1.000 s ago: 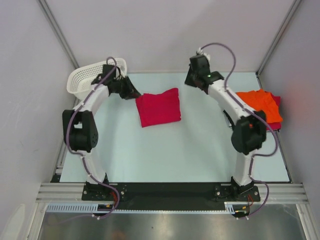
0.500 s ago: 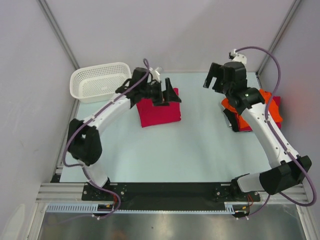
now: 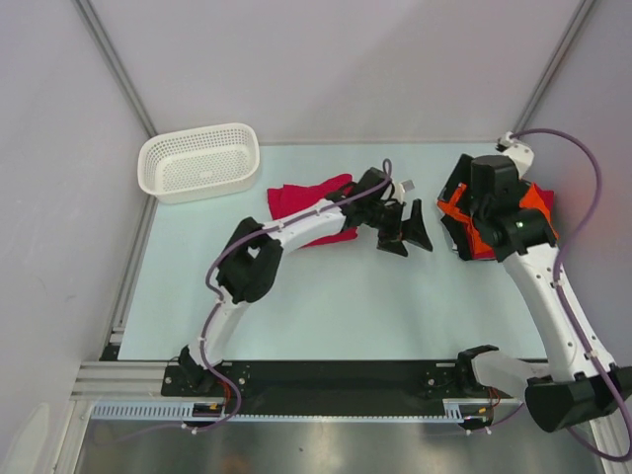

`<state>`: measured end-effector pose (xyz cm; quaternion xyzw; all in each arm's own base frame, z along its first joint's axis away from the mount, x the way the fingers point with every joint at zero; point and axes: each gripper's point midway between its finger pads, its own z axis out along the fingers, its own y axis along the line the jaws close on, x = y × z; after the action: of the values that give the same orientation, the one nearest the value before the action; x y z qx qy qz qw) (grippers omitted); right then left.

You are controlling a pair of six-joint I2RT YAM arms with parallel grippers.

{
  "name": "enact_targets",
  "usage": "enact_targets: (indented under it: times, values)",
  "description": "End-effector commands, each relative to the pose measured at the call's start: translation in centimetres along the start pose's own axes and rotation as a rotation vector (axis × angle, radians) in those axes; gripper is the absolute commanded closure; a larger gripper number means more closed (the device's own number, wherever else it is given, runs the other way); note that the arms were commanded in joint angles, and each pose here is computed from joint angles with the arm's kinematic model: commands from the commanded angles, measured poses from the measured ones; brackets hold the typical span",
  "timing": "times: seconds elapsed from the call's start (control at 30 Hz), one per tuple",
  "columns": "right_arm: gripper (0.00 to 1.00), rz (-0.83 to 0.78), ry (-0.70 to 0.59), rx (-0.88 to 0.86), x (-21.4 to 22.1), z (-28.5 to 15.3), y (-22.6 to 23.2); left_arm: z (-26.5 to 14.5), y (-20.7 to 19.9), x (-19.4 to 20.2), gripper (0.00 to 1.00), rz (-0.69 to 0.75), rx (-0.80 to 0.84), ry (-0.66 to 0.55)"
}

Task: Fold and stack the t-shirts
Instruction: Smooth out wrinkles on the folded tshirt

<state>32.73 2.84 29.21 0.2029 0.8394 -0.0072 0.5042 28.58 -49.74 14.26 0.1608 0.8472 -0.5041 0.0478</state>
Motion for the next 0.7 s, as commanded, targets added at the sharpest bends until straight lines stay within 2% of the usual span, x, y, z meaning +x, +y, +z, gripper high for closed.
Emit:
enact_targets:
  times: [0.0,0.1,0.17,0.27,0.33,0.4,0.5,0.53,0.57,0.6,0.67]
  values:
    - [0.0,0.073,-0.11,0.155,-1.7,-1.0,-4.0,1.9,-3.6,-1.7,0.0,-0.033,0.153,-0.009]
    - [0.0,0.031,-0.102,0.235,-1.1,-0.1,-5.8,3.5,-3.7,-2.5,0.01,-0.086,0.209,-0.024]
    - [0.0,0.015,-0.051,0.284,0.3,1.1,-7.2,4.6,-3.4,-3.2,0.0,-0.133,0.236,-0.033]
    - [0.0,0.014,0.079,0.284,3.6,3.0,-8.0,4.4,-4.1,-4.5,0.03,-0.146,0.254,-0.045]
    - [0.0,0.027,0.175,0.243,5.8,4.0,-7.5,2.7,-4.7,-5.5,0.04,-0.125,0.267,-0.071]
    - [0.0,0.011,0.263,0.263,8.1,4.6,-7.8,-0.7,-5.8,-6.6,0.0,-0.079,0.255,-0.139]
    - [0.0,-0.013,0.326,0.293,9.7,4.9,-8.4,-5.7,-3.3,-8.9,0.0,-0.039,0.163,-0.22]
    - [0.0,-0.04,0.345,0.293,10.1,5.2,-8.4,-9.5,-3.4,-10.3,0.0,-0.036,0.149,-0.271]
    - [0.0,-0.05,0.35,0.29,10.0,5.4,-8.3,-11.4,-3.0,-10.8,0.0,-0.032,0.134,-0.297]
    - [0.0,-0.066,0.369,0.29,10.3,5.9,-8.2,-14.4,-1.3,-12.2,0.0,-0.034,0.102,-0.347]
    - [0.0,-0.112,0.407,0.288,10.7,6.3,-8.1,-19.3,-2.0,-12.9,0.0,-0.013,0.078,-0.42]
